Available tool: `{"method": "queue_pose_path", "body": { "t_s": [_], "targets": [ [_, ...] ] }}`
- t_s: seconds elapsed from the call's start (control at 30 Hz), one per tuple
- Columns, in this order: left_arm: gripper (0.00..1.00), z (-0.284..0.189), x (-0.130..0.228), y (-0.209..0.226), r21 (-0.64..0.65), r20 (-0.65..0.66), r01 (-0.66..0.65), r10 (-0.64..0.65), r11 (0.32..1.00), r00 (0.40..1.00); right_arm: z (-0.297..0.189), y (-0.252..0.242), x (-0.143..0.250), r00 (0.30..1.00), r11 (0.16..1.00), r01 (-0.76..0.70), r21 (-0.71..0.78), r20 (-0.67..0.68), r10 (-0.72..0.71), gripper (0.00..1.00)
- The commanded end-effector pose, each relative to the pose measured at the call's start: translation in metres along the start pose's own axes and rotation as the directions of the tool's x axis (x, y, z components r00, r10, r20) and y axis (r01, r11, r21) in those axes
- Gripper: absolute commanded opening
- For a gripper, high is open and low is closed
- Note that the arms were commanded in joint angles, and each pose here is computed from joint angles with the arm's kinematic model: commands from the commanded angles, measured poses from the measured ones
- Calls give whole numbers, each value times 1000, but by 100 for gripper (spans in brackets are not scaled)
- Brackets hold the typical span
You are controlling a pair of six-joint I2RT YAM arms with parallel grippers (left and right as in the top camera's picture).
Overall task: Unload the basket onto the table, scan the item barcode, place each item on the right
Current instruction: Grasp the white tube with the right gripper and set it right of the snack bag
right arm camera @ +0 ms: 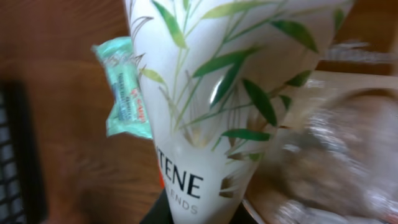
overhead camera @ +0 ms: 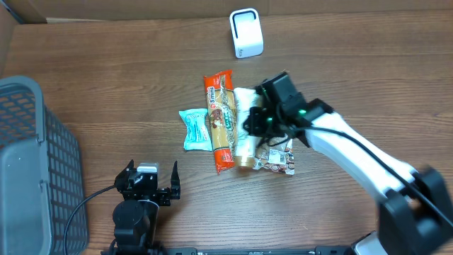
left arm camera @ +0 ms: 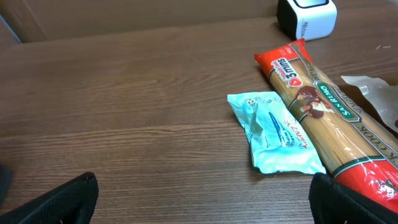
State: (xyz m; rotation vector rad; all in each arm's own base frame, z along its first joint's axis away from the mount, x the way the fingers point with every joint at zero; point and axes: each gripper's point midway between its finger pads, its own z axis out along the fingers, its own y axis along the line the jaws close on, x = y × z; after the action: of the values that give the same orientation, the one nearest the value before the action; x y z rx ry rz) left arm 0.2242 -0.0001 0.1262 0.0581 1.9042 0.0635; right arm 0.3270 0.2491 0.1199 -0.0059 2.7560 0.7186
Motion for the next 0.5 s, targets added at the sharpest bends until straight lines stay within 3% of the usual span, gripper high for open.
{"method": "queue_pose_path", "body": {
  "t_s": [0.0, 0.13, 0.23, 0.47],
  "targets": [
    [99, 0, 1, 1, -9, 4, 13, -13, 1000, 1000, -61, -34, -54, 952, 946, -20, 323, 296, -81, 5],
    [100, 0, 1, 1, -9, 4, 13, -13, 1000, 1000, -94, -91, -62, 926, 736, -88, 671, 327, -188, 11],
    [99, 0, 1, 1, -9, 4, 13, -13, 1000, 1000, -96, -113, -65, 930, 608, -83, 790, 281, -238, 12],
    [100, 0, 1, 1, -9, 4, 13, -13, 1000, 1000, -47, -155, -61, 944, 351, 110, 930, 12, -329, 13]
  ]
}}
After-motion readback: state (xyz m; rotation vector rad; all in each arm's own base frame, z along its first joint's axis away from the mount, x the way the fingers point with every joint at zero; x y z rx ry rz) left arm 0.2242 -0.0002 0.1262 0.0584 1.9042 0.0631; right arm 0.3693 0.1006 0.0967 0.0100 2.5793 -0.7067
